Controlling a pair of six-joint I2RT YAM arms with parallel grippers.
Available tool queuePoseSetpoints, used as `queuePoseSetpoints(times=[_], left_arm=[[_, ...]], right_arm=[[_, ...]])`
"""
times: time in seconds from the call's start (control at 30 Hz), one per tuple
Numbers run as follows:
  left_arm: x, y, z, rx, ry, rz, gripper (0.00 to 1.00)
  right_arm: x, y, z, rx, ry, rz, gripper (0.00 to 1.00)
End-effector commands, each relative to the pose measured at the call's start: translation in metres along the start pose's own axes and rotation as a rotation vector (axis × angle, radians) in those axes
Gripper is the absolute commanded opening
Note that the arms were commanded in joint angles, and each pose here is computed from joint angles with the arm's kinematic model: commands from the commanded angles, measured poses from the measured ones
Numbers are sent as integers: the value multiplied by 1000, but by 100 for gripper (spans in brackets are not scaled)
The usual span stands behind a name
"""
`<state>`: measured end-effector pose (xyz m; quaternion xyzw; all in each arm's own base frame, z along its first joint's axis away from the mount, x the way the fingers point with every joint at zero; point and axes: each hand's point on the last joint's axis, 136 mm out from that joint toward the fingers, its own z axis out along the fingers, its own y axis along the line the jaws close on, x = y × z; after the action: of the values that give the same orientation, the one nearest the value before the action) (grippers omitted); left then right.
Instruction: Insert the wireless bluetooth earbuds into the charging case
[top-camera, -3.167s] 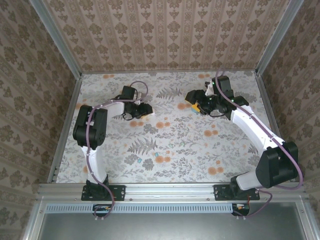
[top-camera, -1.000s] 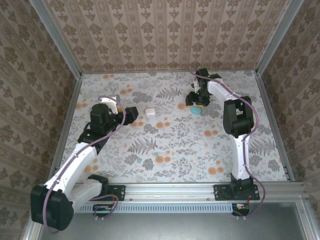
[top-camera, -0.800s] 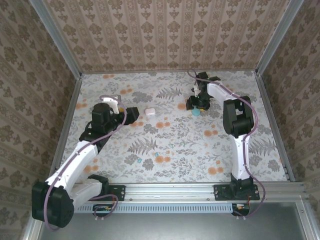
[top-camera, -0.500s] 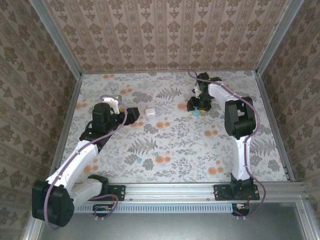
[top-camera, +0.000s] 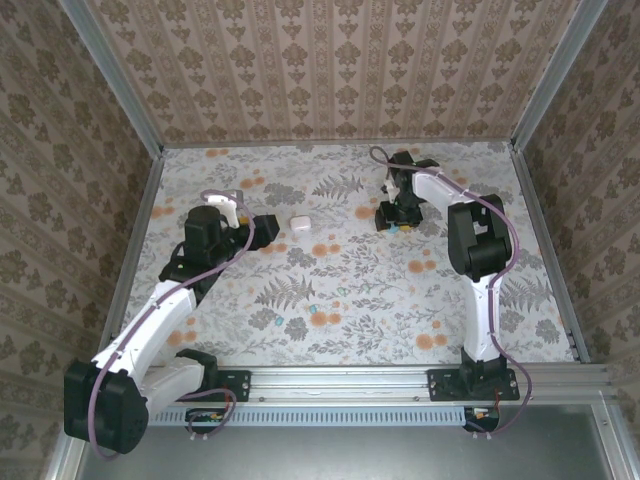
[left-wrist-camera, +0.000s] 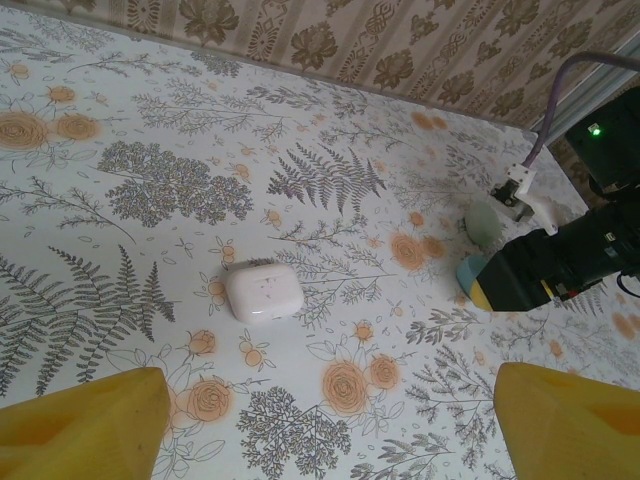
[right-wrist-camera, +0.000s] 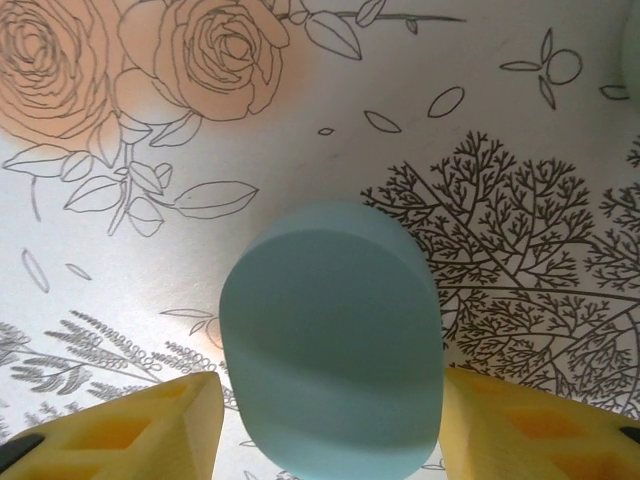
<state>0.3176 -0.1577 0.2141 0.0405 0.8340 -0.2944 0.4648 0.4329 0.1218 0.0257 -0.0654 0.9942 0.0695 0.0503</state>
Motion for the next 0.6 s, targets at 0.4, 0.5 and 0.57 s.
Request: queuePoseSetpoints(times=[0.4,0.5,0.57], left_arm=[[-16,-10,-1,24,-40,9,85],[-16,-9,1,22,-36,4,85],[-15,-9,2,23,-32,4,85]], right_arm=[[-12,-3,-9,147,-68,-111,54],[-13,1,-10,142,-85,-131,49],[-13,3,-11,141,-99,-144,46]])
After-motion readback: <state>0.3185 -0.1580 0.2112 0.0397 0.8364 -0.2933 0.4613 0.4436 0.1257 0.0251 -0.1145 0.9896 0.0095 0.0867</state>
